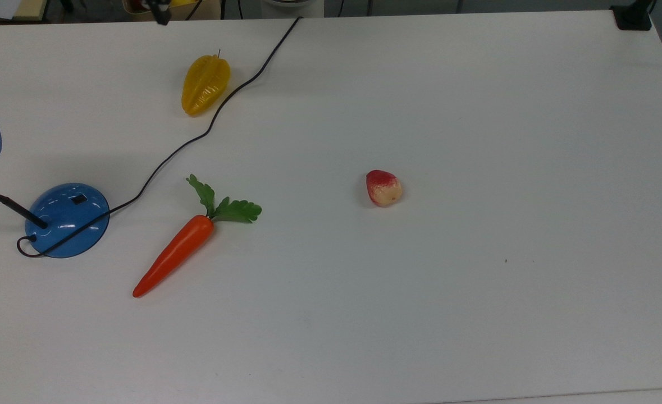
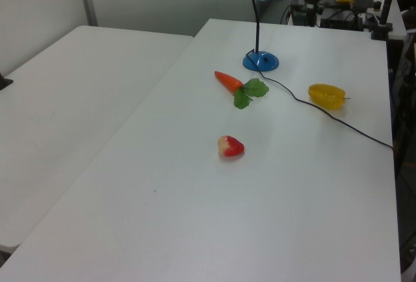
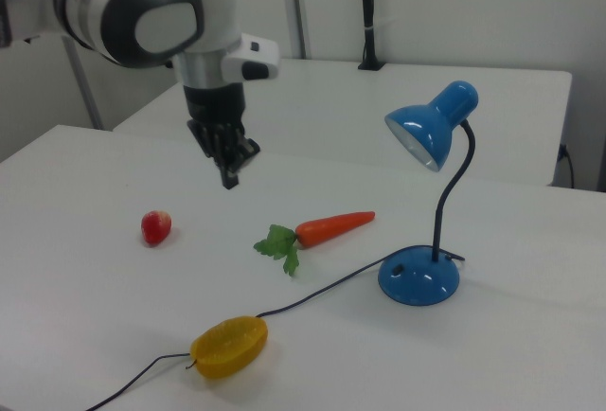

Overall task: Turn on desk lamp
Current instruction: 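Move the gripper over the blue lamp base and lower toward its switch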

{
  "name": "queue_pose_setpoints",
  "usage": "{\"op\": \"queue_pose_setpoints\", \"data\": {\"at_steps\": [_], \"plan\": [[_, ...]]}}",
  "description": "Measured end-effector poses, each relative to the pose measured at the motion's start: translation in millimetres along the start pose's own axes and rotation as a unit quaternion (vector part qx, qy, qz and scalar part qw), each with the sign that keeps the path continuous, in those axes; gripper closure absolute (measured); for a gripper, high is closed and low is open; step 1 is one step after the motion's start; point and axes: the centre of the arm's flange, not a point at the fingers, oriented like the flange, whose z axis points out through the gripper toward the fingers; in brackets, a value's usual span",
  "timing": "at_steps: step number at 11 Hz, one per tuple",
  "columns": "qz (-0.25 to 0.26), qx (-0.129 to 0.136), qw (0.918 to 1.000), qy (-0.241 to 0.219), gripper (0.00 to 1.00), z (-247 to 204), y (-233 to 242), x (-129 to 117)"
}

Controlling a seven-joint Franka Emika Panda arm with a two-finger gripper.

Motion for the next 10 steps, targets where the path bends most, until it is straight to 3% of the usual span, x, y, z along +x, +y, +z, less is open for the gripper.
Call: {"op": "queue_pose_setpoints", "data": {"at_steps": [5,10], "plan": [[0.078,-0.008,0.9948,0.065,0.99,67,60,26],[0.148,-0.029,0.9787,0.139,0.99,153,131,71]]}}
